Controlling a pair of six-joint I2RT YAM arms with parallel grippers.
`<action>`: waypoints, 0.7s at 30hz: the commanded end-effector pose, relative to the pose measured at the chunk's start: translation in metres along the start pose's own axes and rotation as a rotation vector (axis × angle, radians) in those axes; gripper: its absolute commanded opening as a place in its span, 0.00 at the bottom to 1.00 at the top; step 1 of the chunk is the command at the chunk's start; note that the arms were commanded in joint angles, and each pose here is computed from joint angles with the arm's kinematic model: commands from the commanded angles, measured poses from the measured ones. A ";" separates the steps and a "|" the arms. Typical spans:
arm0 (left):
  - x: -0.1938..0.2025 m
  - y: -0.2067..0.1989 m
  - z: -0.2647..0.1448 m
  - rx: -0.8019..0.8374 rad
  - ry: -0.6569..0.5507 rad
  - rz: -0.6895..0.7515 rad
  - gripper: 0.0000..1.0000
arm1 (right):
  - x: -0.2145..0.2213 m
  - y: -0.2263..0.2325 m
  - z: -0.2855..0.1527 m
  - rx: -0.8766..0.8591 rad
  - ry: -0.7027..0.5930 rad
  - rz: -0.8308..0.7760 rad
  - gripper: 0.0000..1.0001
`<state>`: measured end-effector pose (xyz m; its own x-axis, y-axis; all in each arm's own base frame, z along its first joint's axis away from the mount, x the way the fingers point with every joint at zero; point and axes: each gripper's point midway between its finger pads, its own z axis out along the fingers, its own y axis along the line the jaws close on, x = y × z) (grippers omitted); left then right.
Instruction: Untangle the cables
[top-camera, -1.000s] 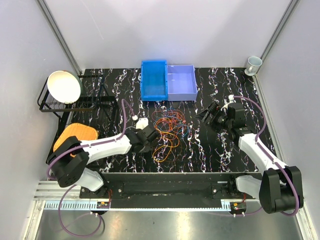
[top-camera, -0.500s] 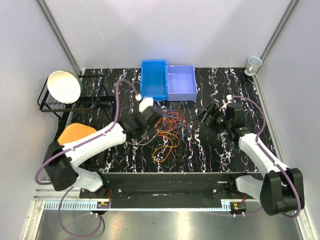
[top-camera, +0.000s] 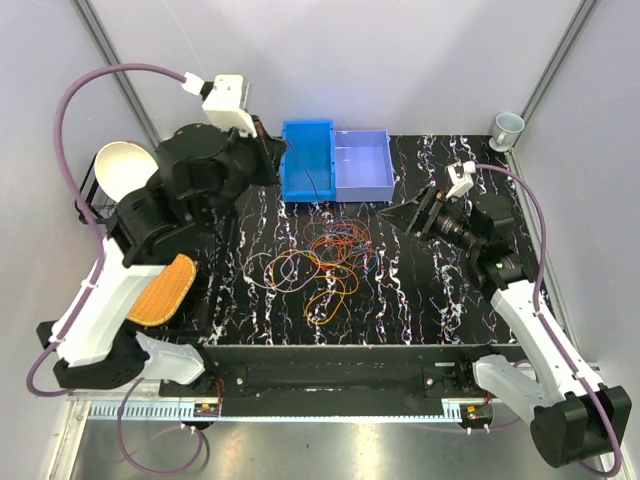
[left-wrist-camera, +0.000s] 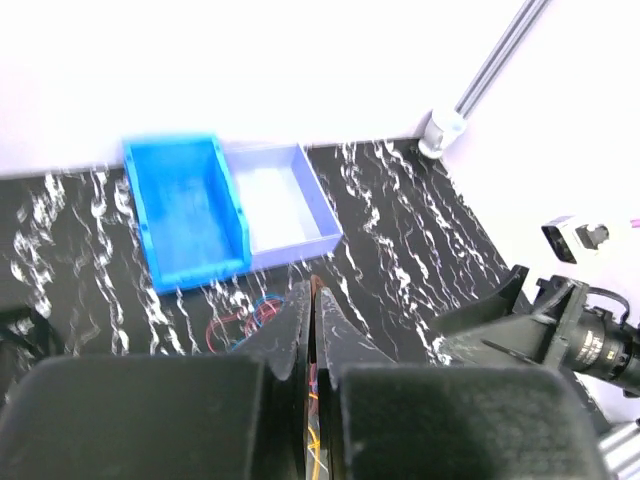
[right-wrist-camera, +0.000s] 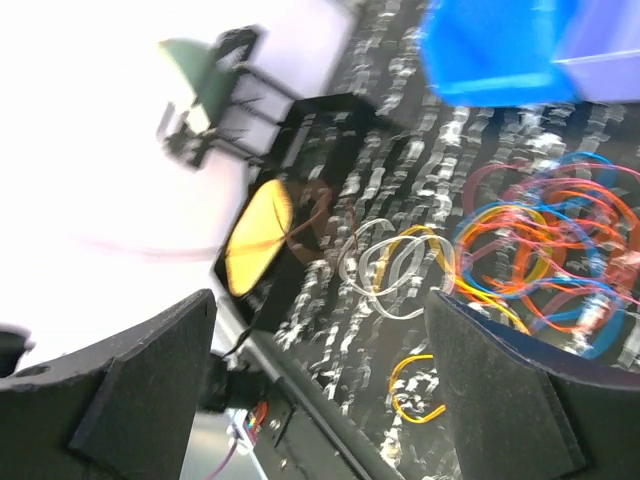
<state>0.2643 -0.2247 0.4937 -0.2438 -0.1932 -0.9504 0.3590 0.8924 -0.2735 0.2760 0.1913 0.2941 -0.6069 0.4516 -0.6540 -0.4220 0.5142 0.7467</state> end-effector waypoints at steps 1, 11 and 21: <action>0.013 0.001 0.010 0.033 -0.024 0.149 0.00 | -0.004 0.050 -0.005 -0.185 -0.014 -0.085 0.91; 0.040 0.012 0.023 0.017 -0.063 0.130 0.00 | 0.034 0.034 0.020 -0.158 0.064 -0.095 0.89; 0.044 0.016 0.020 0.011 -0.063 0.137 0.00 | 0.059 -0.004 0.065 0.001 0.141 0.104 0.89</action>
<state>0.2791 -0.2321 0.4231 -0.1980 -0.0392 -0.9794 0.3879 0.9145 -0.1150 0.2637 0.2595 0.2432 -0.7359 0.3129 -0.6005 -0.4350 0.4611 0.7734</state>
